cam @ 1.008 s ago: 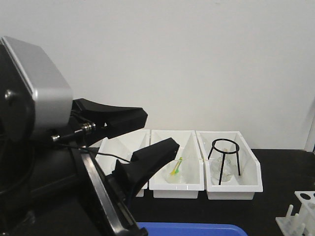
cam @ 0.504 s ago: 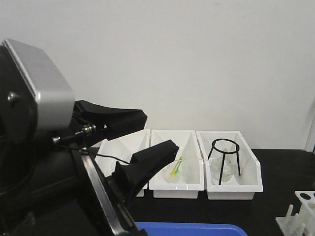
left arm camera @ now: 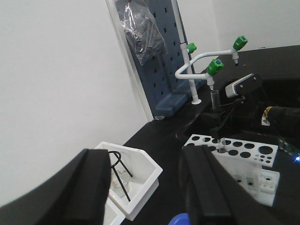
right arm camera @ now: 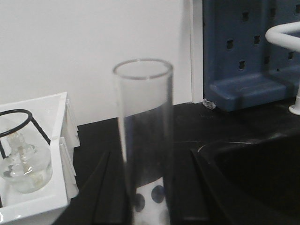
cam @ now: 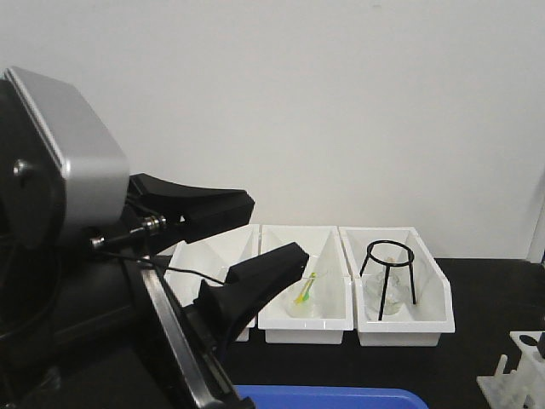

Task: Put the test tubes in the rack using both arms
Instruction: 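Move the held test tube with the right gripper above the white rack, then lower the test tube into a rack hole and open the right gripper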

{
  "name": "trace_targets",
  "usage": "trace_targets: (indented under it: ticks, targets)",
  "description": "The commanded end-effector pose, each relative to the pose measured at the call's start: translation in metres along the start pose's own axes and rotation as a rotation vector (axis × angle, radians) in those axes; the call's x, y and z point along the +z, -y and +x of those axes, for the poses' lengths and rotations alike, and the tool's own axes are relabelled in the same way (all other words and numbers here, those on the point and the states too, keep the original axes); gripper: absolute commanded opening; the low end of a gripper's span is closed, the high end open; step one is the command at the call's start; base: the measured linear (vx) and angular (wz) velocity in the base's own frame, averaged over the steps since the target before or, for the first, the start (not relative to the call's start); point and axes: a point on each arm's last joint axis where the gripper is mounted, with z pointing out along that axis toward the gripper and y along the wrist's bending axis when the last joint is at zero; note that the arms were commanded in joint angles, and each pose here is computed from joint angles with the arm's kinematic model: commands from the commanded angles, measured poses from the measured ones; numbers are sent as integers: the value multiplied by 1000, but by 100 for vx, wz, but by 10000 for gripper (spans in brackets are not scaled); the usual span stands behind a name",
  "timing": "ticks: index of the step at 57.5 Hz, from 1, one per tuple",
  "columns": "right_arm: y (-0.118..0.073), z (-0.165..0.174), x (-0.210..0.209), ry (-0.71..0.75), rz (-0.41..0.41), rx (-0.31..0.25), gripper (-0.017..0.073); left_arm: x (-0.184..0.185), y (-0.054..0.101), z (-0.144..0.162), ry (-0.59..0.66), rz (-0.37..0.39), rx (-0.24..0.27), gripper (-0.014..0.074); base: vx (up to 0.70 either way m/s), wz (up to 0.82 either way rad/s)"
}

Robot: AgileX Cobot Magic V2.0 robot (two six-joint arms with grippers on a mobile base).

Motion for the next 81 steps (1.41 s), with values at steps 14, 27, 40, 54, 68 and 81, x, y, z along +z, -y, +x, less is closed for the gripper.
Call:
trace_targets:
  ticks: [14,27,40,54,68,81]
  targets:
    - [1,2,11,56,-7,-4,-6,-9,-3,-21,124,-7,-4,446,0,0]
    - [3,20,20,5,-2,-4,-6,-9,-3,-21,124,-7,-4,446,0,0]
    - [0,36,25,-33,-43,-36,-6,-9,-3,-21,125,-7,-4,446,0,0]
    - [1,41,27,-51,-42,-35,-1,-9,-3,-23,140,-6,-3,446,0,0]
    - [1,41,27,-48,-42,-35,48,-9,-3,-23,140,-6,-4,446,0,0]
    - [1,40,27,-47,-43,-36,177,-9,-3,-23,140,-6,-9,446,0,0]
